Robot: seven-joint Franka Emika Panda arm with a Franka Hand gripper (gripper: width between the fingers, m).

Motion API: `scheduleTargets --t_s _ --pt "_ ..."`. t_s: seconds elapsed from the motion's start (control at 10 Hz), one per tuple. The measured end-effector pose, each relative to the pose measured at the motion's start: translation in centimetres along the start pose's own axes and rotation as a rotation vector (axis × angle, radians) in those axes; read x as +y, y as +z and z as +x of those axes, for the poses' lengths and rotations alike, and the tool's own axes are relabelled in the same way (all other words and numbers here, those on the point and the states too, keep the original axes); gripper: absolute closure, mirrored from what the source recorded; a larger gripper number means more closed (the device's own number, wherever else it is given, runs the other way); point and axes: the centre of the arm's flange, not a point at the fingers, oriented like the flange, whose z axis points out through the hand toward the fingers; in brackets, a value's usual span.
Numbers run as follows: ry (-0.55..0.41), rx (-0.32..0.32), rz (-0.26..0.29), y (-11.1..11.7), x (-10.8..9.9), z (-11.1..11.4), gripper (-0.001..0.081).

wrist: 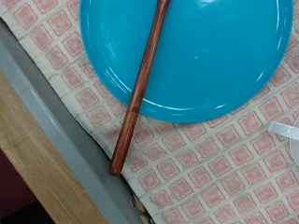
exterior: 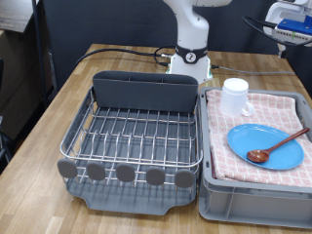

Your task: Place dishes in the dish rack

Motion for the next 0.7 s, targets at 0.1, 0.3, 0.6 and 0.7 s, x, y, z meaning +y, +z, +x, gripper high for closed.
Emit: scheduleTargets --t_s 0.1,0.3,0.6,0.7 --pt "-0.029 0.031 -0.006 0.1 0.1 0.1 0.0003" --pt "-0.082 0.093 0.020 1.3 -0.4 0.0 0.0003" --pt "-0.054 0.140 0.028 5.2 -1.0 -0.4 0.0003" --pt "-0.041 0.153 0.025 6.2 -1.0 -0.7 0.0003"
